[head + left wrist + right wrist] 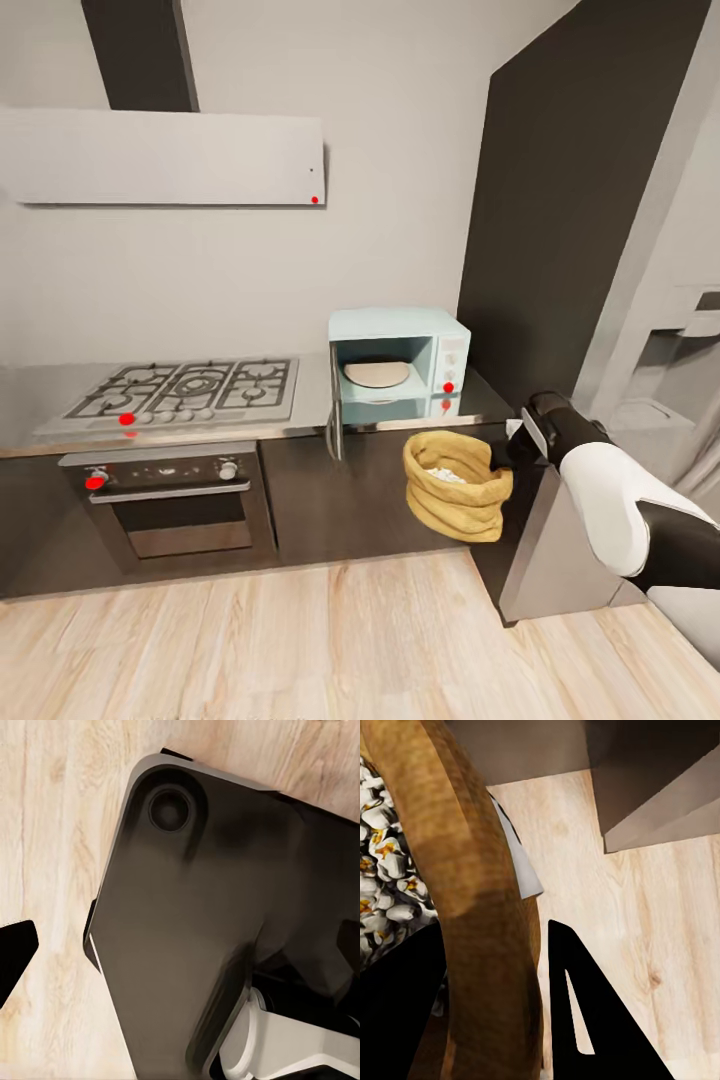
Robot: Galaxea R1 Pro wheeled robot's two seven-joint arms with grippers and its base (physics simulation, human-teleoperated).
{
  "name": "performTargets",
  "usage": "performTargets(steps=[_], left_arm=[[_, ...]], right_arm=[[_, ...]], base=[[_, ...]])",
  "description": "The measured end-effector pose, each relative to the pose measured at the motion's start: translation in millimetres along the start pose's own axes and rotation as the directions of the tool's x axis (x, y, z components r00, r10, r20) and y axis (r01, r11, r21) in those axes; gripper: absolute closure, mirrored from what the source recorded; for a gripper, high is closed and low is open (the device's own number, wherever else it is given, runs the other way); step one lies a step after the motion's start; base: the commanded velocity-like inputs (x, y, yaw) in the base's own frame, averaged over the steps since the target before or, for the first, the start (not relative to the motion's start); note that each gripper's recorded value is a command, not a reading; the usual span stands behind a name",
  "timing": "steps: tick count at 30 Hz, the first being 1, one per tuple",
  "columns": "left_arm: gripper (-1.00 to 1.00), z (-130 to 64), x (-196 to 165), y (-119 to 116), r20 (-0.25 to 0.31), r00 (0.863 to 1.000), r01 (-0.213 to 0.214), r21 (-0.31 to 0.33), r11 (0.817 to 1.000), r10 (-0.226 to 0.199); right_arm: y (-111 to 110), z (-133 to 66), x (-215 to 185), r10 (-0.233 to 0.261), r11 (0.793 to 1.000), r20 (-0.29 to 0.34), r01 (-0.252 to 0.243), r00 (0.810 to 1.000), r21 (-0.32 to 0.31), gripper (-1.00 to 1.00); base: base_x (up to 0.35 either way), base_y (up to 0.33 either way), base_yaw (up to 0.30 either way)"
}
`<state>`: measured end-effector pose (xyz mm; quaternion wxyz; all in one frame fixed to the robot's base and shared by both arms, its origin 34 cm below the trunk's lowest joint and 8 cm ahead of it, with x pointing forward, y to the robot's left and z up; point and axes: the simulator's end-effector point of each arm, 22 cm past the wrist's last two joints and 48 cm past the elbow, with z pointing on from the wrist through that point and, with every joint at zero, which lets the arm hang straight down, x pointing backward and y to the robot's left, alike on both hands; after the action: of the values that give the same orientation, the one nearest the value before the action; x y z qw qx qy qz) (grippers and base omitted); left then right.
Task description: In the kitchen, take the popcorn bag from the countertop, put it into the microwave, and heat it until the popcorn is cooked so the cooked popcorn ends up inside the bag.
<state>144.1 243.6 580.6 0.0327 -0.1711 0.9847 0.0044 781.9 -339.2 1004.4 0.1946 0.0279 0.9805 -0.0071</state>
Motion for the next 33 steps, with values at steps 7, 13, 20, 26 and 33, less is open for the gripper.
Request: performTargets(steps=[7,13,20,26,33], left_arm=[[-1.0,0.0,0.0,0.0,0.0,1.0,0.0,0.0,1.0,0.0],[-1.0,0.0,-0.3,0.6,0.0,1.0,0.0,-0.001,1.0,0.0],[-1.0,0.0,-0.5,0.7,0.001,1.0,0.0,-0.001,1.0,0.0],[-1.0,0.0,-0.2,0.0,0.001,1.0,-0.002,0.0,1.0,0.002],[-1.0,0.0,-0.1,-0.2,0.0,1.0,-0.003,0.0,1.0,0.003]], right_arm=[[-0.1,0.1,0.1,0.0,1.0,0.0,0.0,1.0,0.001,1.0],[-0.2,0.3,0.6,0.001,1.0,-0.002,-0.001,1.0,0.0,1.0],[-1.2,0.6,1.1,0.003,1.0,-0.003,-0.003,1.0,0.001,1.0],[-0.4,2.2,3.5,0.005,1.0,-0.01,-0.005,1.0,-0.005,1.0],[-3.4,0.0,0.4,0.008,1.0,0.0,-0.008,1.0,0.005,1.0]], base=[[0.0,0.0,0.276],[0.0,0.0,0.092],[0.0,0.0,0.001],[0.0,0.0,0.0],[0.0,0.0,0.0]])
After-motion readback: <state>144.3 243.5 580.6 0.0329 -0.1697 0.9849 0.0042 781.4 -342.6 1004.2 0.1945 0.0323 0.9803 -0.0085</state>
